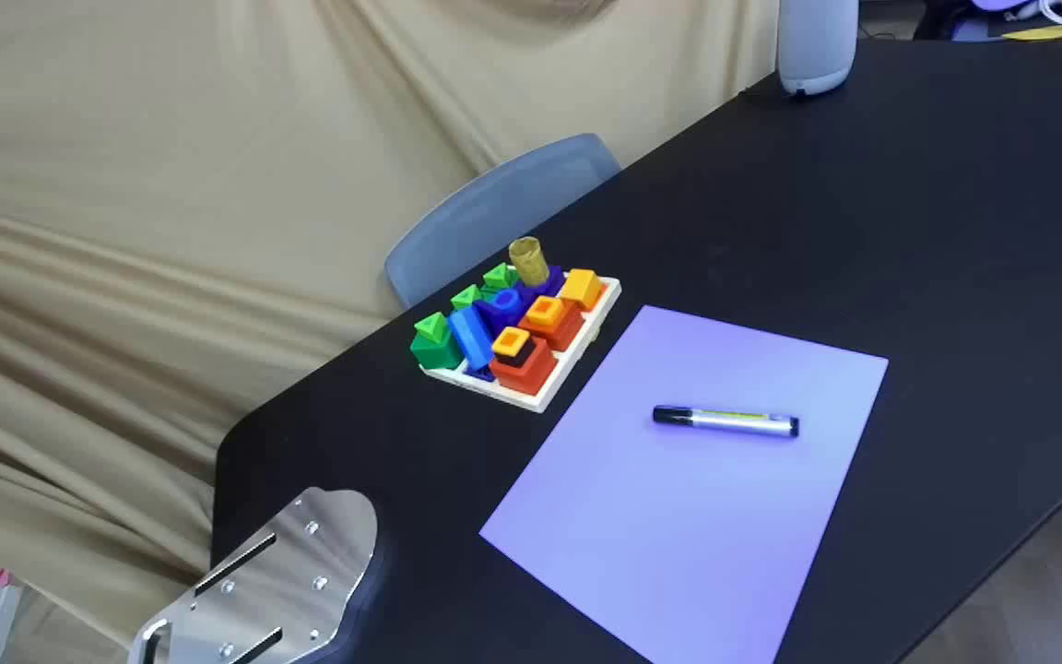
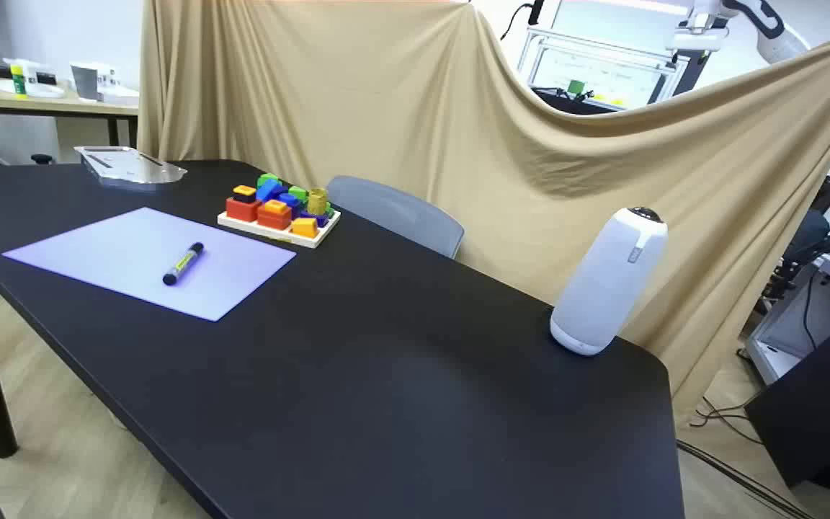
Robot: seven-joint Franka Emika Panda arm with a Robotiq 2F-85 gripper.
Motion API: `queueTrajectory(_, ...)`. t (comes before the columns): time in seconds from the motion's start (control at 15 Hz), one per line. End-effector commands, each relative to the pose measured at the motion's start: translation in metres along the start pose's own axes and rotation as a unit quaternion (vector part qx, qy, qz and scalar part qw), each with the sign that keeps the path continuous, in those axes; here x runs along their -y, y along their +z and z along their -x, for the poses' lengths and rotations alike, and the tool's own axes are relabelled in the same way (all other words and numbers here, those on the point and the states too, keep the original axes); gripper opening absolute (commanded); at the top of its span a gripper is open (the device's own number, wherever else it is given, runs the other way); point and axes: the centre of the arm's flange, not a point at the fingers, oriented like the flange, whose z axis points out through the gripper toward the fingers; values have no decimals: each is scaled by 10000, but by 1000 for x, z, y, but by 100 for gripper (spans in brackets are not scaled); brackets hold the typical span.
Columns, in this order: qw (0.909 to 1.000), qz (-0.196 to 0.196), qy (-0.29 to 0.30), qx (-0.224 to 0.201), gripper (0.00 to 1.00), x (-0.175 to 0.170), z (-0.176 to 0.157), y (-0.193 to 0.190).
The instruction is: Remove the marker from the placemat on the table
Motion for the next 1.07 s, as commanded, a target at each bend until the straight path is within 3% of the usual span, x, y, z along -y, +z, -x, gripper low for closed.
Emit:
queueTrajectory(0.0, 10000, -2, 0, -5, 100, 0, 0, 0)
queueTrajectory(0.73, 9999, -87, -19, -99, 100, 2, -2, 2)
queueTrajectory(1.0, 9916, -621, -989, -563, 100, 25, -22, 18)
